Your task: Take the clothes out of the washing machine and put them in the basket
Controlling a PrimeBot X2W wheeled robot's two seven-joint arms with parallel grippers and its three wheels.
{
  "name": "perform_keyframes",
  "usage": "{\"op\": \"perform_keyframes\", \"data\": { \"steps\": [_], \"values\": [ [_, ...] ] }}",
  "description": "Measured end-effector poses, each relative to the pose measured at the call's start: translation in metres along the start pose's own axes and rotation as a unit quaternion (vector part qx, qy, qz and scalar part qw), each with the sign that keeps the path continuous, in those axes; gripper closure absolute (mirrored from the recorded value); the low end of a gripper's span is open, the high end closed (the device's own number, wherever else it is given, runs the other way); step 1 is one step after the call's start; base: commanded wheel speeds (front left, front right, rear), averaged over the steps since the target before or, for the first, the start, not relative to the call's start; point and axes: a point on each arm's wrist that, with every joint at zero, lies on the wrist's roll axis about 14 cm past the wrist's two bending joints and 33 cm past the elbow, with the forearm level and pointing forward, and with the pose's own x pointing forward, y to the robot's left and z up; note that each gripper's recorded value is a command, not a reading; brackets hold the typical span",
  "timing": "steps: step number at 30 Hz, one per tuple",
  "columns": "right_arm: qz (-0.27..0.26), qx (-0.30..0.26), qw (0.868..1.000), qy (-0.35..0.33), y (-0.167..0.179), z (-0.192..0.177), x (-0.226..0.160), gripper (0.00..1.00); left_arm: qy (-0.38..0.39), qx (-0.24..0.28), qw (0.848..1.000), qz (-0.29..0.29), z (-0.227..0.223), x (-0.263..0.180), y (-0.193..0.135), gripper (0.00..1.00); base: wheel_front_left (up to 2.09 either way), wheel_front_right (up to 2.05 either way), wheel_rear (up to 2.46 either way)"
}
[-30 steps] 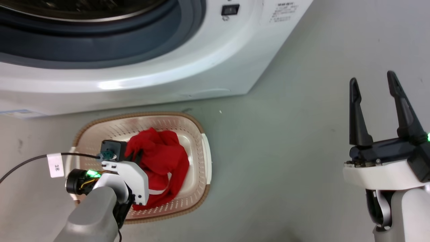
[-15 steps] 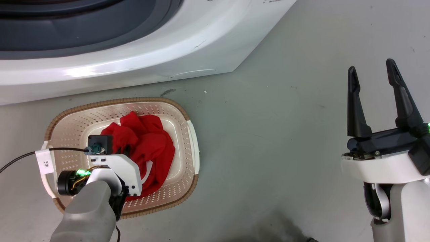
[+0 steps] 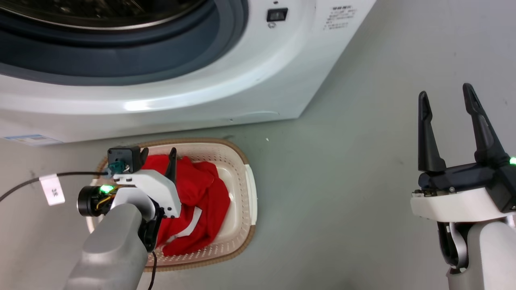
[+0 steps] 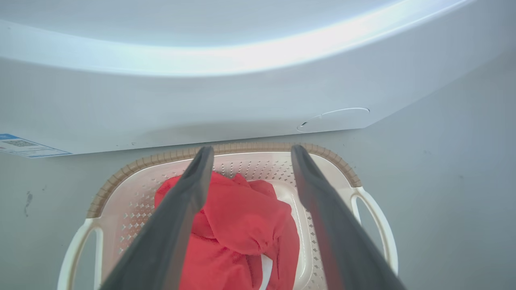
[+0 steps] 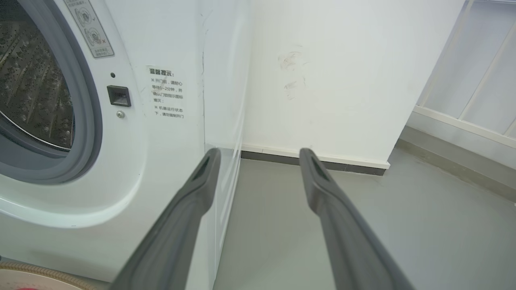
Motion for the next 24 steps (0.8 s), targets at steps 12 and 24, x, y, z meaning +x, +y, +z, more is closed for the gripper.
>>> {"op": "perform_keyframes", "data": {
  "steps": [12,24],
  "values": [
    [0.013,0.009,0.999,-0.044,0.012,0.04,-0.013,0.0,-0.174,0.001,0.985,0.005,0.09,-0.075,-0.004,0.0,0.0,0.0,0.0],
    [0.028,0.019,0.997,-0.071,0.023,0.068,-0.035,0.0,-0.299,0.033,0.953,0.037,0.133,-0.158,-0.004,0.0,0.0,0.0,0.0]
  ]
}}
